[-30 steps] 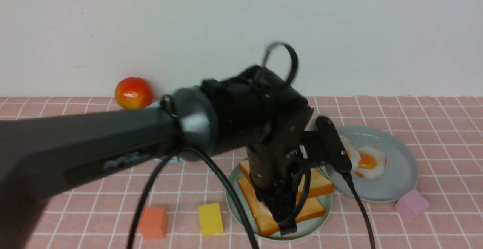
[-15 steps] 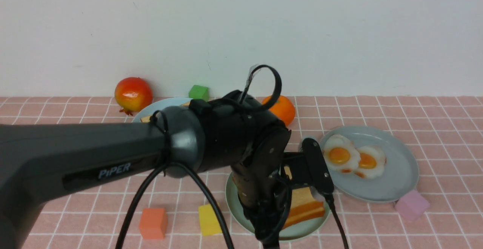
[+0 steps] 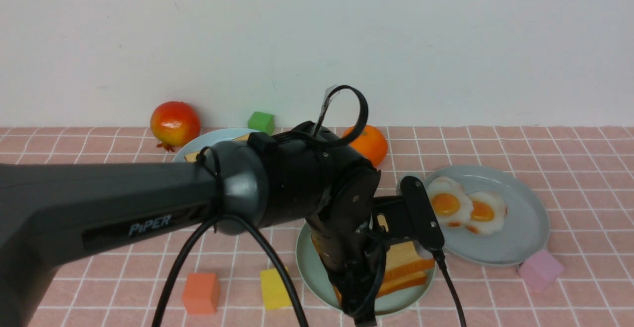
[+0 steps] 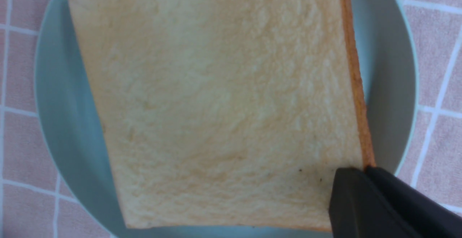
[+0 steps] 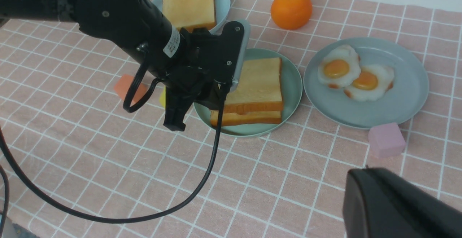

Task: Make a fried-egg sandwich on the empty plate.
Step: Use the left arm to place a slice of bread on the fried egg in the middle

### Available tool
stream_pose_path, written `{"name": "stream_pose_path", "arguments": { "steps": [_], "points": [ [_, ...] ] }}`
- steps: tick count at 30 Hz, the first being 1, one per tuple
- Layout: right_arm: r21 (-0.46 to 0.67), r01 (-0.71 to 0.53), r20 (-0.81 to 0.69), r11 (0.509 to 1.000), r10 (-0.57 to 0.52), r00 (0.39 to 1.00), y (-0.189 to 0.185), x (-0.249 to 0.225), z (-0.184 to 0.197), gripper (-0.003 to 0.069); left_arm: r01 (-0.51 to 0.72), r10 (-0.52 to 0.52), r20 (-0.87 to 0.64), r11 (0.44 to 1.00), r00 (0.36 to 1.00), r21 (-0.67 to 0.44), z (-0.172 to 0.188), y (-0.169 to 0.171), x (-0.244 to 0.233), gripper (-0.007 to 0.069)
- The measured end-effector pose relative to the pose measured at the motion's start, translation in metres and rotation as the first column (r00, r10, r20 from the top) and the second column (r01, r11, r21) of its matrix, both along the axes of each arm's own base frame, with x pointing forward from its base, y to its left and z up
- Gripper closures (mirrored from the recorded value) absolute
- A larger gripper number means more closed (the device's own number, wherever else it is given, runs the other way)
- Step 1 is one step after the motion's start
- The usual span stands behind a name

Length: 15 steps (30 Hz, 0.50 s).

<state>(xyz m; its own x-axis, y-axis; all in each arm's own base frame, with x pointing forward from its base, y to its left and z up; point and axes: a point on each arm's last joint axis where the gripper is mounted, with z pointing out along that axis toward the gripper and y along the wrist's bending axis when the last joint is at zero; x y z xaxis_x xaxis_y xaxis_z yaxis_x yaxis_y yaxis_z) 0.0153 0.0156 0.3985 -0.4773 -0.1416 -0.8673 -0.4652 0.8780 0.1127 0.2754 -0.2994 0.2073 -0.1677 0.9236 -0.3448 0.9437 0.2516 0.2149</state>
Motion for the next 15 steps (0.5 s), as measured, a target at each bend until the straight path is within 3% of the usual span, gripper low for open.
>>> {"name": "stream_pose_path", "arguments": {
  "steps": [10,15],
  "points": [
    [0.001,0.0,0.001,1.0,0.0,1.0,0.0,0.0001,0.0001,0.0649,-0.005,0.005,-0.017,1.0,1.0,0.004,-0.0049,-0.001,0.0,0.0612],
    [0.0,0.0,0.002,1.0,0.0,1.0,0.0,0.0001,0.0002,0.0649,-0.005,0.005,-0.024,1.0,1.0,0.011,-0.0091,-0.0016,0.0005,0.0566]
  ]
}}
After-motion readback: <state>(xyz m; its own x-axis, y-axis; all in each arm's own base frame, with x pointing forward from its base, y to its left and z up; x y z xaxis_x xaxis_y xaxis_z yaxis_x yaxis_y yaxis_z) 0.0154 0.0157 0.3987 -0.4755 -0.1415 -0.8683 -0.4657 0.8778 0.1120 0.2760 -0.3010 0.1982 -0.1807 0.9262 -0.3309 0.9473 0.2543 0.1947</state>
